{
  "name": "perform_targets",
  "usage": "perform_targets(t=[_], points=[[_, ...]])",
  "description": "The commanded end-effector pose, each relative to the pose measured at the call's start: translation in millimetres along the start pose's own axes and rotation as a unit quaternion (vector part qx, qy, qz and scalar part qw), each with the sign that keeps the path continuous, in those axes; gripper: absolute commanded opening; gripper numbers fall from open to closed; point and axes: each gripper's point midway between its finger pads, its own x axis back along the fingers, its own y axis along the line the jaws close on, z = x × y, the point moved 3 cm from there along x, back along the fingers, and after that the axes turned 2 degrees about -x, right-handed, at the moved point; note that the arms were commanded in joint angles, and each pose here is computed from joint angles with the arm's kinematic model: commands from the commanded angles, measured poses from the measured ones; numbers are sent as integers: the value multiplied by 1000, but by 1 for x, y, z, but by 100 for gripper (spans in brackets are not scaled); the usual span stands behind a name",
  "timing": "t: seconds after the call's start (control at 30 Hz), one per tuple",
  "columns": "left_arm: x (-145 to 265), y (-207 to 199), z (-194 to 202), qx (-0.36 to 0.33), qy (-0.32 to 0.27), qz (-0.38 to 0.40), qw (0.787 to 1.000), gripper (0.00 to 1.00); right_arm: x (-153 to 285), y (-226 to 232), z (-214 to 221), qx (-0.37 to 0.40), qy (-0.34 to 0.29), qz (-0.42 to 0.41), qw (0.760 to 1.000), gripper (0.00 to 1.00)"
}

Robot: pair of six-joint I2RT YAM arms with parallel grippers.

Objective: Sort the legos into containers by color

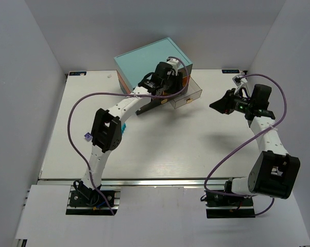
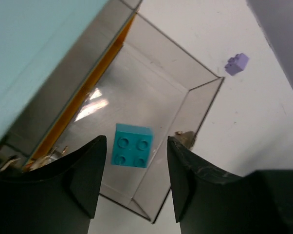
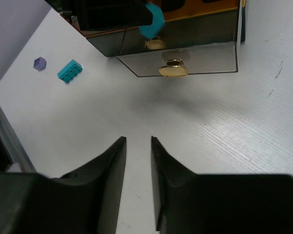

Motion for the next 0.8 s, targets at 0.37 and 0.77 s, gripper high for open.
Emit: perform_targets(t=[0.37,0.77], points=[[90,-49,-104,5,-128,52,990,28,-6,53,7,182,30,-116,976,61],[301,33,1,122,-142,-182,965,53,-69,155,69,424,82,-310,847,59]])
